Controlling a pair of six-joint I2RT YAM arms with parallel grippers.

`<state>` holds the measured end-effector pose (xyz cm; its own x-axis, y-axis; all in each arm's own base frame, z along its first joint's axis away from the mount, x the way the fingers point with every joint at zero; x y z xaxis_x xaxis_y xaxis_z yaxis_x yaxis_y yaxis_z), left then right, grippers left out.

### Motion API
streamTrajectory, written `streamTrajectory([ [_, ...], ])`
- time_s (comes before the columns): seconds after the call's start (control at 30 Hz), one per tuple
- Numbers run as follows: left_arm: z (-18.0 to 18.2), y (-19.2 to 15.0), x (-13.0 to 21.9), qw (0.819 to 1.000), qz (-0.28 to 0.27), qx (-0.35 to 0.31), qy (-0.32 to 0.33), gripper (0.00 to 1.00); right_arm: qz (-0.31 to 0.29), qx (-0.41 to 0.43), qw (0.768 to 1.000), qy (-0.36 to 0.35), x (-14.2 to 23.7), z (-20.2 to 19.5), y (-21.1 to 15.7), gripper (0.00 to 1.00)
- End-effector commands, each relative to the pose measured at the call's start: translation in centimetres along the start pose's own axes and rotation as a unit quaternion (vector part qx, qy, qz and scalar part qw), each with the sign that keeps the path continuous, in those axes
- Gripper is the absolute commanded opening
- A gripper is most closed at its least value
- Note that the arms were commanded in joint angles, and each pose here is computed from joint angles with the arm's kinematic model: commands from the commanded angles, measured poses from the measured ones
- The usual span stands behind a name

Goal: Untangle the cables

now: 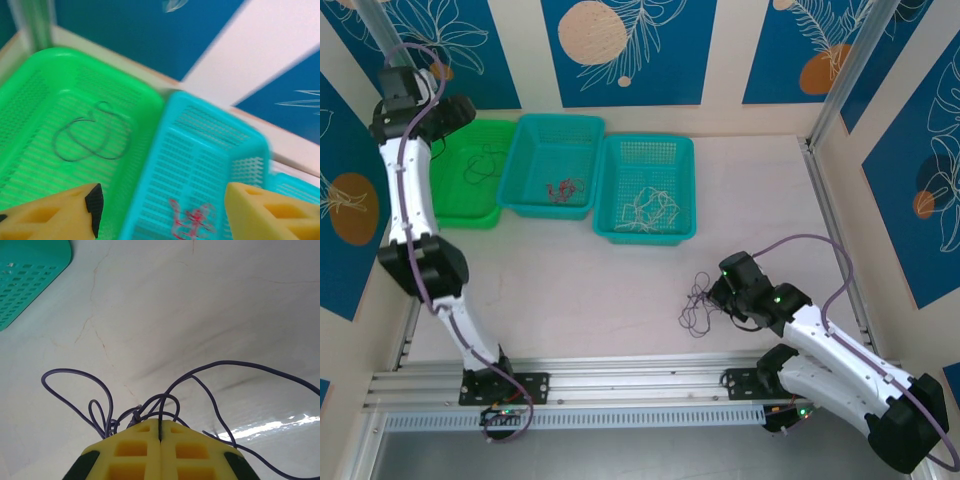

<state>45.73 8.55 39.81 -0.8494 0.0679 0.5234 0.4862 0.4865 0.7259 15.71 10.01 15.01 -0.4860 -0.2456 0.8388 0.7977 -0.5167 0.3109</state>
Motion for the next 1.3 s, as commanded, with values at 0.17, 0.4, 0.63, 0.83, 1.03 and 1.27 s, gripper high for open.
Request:
streamTrajectory([
  [0.17, -13.0, -10.0, 9.8, 0.953, 0.002, -0.086, -0.291, 0.68, 0.019, 0.003, 0.998, 0.057, -0.2, 3.1, 0.5, 0.0],
  [0.4, -17.1, -24.8, 12.0, 0.886, 0.146, -0.096, -0.43, 0.67, 0.054, -0.037, 0.992, 0.112, -1.1, 4.5, 0.0, 0.0],
  [0.63, -17.1, -38.4, 11.1, 0.825, 0.3, -0.151, -0.455, 0.64, 0.07, -0.055, 0.987, 0.135, -1.3, 5.5, 0.2, 0.0],
  [0.83, -17.1, -45.0, 8.4, 0.79, 0.379, -0.123, -0.465, 0.61, 0.08, -0.05, 0.986, 0.138, -1.2, 6.3, 0.3, 0.0],
  [1.03, -16.5, -49.2, 6.2, 0.777, 0.426, -0.128, -0.445, 0.55, 0.083, -0.054, 0.986, 0.136, -0.9, 6.4, 0.1, 0.0],
  [1.27, -15.9, -51.5, 5.5, 0.753, 0.471, -0.121, -0.444, 0.33, 0.072, -0.061, 0.987, 0.129, -0.5, 6.1, 0.3, 0.0],
])
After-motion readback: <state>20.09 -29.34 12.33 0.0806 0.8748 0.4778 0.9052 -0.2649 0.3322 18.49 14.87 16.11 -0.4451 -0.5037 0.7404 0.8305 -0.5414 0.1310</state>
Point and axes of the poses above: each hand's point on the last joint's axis, 136 mm out from that joint toward the fingers, its own x axis back along the fingers, its own z axis along the line the jaws close on, y = z × x, the point moved 7 cm from there along x, back along the fingers, and after that the axes turned 4 degrees about x, right-handed, at the moved point
